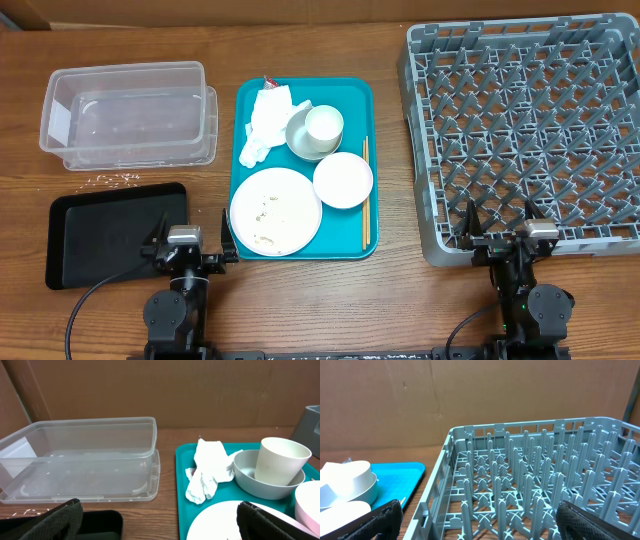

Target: Sort waste into correct bins and load items into the dishwasher

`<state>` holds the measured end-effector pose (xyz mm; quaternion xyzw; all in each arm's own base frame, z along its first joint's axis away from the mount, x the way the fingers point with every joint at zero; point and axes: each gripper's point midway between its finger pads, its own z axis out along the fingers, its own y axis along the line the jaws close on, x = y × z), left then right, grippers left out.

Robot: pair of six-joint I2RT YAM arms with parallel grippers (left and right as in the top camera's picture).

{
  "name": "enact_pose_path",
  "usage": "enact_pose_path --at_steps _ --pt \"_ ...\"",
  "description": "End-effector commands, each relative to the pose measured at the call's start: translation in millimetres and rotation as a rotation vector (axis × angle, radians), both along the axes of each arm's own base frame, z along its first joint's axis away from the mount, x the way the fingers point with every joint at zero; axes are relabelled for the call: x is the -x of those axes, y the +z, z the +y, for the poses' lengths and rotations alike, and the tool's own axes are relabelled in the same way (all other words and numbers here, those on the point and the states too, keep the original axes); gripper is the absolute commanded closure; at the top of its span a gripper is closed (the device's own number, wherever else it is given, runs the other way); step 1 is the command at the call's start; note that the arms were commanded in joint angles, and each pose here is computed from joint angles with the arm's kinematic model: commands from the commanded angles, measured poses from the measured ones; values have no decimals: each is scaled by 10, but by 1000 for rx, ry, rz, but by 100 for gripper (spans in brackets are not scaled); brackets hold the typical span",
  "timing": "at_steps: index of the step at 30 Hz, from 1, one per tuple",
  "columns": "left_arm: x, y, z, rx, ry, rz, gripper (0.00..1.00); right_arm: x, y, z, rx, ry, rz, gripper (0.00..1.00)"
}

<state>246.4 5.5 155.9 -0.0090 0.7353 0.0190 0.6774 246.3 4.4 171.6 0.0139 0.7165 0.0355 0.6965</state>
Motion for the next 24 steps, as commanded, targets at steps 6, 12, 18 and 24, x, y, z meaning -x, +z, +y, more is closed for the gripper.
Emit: enact_pose_path --at_steps 6,12,18,24 --pt "5 16 37 -38 16 -9 0 -2 -18 -29 7 -14 -4 0" --pt "5 18 44 -47 20 -9 0 -2 -18 -29 7 -14 -4 0" --pt "15 233 -324 120 -188 -93 0 -2 -18 -29 7 -14 -4 0" --pt "146 636 -665 148 -406 -242 0 -2 -18 -29 7 -14 -4 0"
